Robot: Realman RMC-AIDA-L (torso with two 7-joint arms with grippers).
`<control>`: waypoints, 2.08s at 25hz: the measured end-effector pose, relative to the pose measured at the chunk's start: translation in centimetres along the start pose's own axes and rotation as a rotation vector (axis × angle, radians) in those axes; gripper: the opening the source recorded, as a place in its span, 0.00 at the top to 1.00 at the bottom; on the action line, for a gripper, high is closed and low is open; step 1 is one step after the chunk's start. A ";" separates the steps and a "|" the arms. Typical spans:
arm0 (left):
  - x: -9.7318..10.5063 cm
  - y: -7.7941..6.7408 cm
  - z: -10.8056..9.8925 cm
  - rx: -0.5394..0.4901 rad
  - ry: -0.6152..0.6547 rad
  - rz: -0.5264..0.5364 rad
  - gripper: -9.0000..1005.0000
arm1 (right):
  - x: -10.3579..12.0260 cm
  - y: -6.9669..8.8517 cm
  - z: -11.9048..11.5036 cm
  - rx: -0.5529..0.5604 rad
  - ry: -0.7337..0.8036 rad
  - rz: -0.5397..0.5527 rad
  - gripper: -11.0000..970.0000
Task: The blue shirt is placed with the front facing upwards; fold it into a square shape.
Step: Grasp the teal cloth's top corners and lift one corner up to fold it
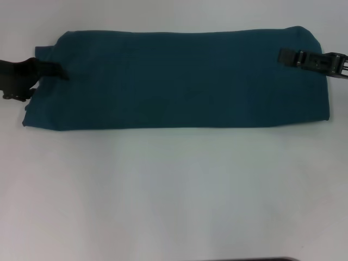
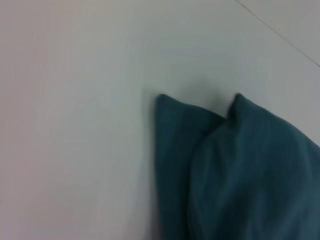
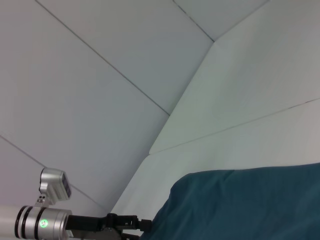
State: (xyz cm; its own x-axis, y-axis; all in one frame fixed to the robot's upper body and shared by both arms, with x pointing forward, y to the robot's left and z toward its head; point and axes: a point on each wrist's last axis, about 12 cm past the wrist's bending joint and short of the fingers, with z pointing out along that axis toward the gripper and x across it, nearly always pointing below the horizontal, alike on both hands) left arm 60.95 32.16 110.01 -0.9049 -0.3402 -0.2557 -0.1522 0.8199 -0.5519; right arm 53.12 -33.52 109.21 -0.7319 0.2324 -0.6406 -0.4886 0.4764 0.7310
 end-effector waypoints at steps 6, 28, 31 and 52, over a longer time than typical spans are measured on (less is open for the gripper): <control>-0.4 -1.5 -0.1 0.011 0.050 0.057 0.10 | 0.0 0.0 -0.1 0.001 0.000 0.000 0.05; -1.0 -2.8 -0.2 -0.062 0.115 0.180 0.56 | 0.2 -0.2 -0.6 0.011 -0.012 0.008 0.05; -1.1 -2.9 -0.2 -0.073 0.118 0.189 0.79 | 0.2 -0.2 -0.6 0.011 -0.012 0.009 0.05; -2.0 -0.2 -3.7 -0.134 0.043 0.172 0.97 | 0.2 -0.1 -0.7 0.007 -0.021 0.034 0.05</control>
State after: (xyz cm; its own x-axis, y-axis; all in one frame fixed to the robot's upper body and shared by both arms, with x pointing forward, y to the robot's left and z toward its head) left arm 61.31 34.40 113.59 -0.9377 -0.1726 -0.3016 -0.0432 0.9191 -0.3916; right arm 52.68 -34.15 109.14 -0.7378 0.2658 -0.6205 -0.4605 0.4739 0.7506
